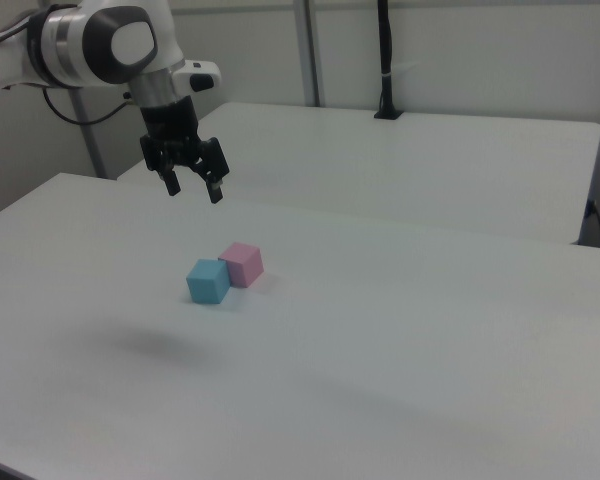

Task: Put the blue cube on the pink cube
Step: 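Move the open gripper down over the light-blue cube, then close the gripper on the light-blue cube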

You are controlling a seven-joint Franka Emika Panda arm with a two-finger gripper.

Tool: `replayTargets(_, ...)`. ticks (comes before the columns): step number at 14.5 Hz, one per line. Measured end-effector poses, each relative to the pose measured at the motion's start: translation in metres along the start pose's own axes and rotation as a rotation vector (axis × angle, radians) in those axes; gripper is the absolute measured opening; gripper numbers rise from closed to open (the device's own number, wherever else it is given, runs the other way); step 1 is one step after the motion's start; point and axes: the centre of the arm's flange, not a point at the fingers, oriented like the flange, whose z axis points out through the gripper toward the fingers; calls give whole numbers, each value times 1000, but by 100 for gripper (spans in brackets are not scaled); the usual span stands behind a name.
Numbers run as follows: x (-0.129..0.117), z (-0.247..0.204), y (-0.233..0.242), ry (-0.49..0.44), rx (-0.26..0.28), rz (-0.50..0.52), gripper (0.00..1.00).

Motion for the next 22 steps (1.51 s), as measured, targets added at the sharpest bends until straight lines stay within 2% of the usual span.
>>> replayTargets(10, 0, 5, 10, -10, -2, 16, 100)
replayTargets(12, 8, 14, 4, 35, 4, 7, 100)
replayTargets(13, 14, 30, -1, 48, 6, -2, 100)
replayTargets(16, 27, 94, -28, -4, 5, -47, 100)
replayTargets(19, 38, 147, -64, -14, 8, -99, 100)
replayTargets(22, 40, 186, -88, -43, 5, -134, 100)
